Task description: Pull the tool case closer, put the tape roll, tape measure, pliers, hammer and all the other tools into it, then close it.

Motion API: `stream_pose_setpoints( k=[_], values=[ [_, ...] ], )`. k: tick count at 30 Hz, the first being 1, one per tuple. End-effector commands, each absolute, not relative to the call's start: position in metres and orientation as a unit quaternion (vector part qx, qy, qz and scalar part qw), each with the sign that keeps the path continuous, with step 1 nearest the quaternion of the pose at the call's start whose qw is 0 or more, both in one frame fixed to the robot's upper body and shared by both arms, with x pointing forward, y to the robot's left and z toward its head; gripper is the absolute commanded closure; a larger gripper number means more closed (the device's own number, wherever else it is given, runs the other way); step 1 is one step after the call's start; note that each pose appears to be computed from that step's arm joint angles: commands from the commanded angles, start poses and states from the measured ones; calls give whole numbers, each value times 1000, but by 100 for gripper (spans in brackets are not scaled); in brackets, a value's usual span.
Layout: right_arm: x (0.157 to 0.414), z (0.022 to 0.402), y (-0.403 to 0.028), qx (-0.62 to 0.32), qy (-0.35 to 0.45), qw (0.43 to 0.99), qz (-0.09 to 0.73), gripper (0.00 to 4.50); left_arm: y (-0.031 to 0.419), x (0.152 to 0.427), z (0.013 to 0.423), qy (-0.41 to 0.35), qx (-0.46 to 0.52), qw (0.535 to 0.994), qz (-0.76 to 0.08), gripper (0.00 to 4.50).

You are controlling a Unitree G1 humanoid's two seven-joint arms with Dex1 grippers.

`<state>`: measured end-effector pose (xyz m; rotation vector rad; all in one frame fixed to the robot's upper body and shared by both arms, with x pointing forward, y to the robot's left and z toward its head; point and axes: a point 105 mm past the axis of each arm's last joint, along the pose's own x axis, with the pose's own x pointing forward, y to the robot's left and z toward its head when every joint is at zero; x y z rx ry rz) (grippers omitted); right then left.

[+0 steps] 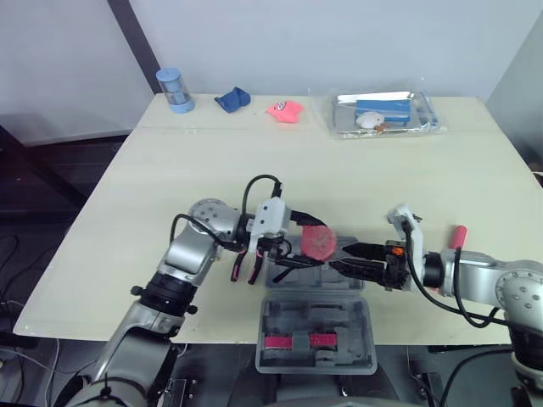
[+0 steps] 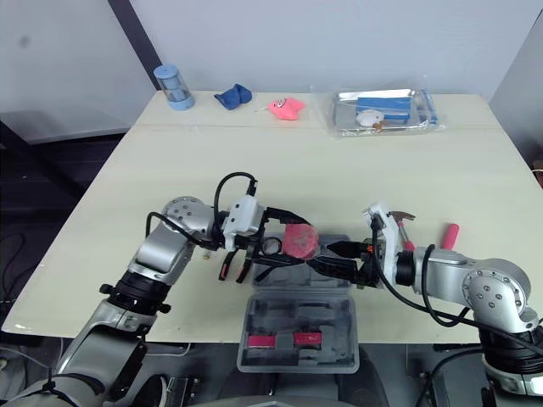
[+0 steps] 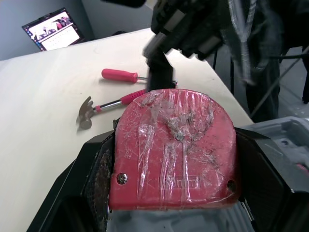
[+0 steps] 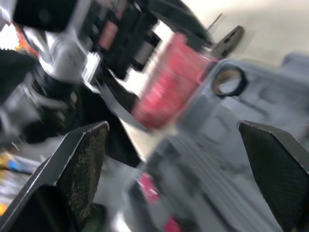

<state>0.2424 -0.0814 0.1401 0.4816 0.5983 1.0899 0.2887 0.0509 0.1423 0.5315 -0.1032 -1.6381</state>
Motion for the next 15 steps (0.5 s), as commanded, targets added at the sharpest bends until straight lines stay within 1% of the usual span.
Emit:
stream_pose_setpoints(
  k=[1,2,3,4,7,9,10,11,12,13,15],
  values=[
    [245,153,-77,277,278,782,483,25,41,288,148,-68,244,646,-720,146],
    [246,154,-76,289,281,782,475,51,40,288,147,-68,243,648,-719,146],
    [246,154,-76,293,284,782,471,62,40,289,146,-68,243,648,-719,146],
    [246,154,-76,293,289,782,467,101,40,289,146,-68,243,649,-718,146],
    [246,153,-76,302,305,782,451,256,39,290,147,-73,240,652,-715,146],
    [247,152,-76,305,311,783,444,344,38,289,147,-74,239,652,-716,146],
    [247,152,-76,306,313,783,442,380,38,288,147,-72,234,651,-718,146],
    [247,151,-76,307,315,783,440,397,38,287,146,-71,229,649,-722,146],
    [247,151,-76,307,316,784,438,397,39,285,146,-70,225,646,-726,146],
    [247,152,-76,308,317,784,437,397,39,284,146,-69,222,646,-727,66],
    [246,152,-79,307,318,784,436,397,44,285,148,-68,214,653,-724,15]
  ],
)
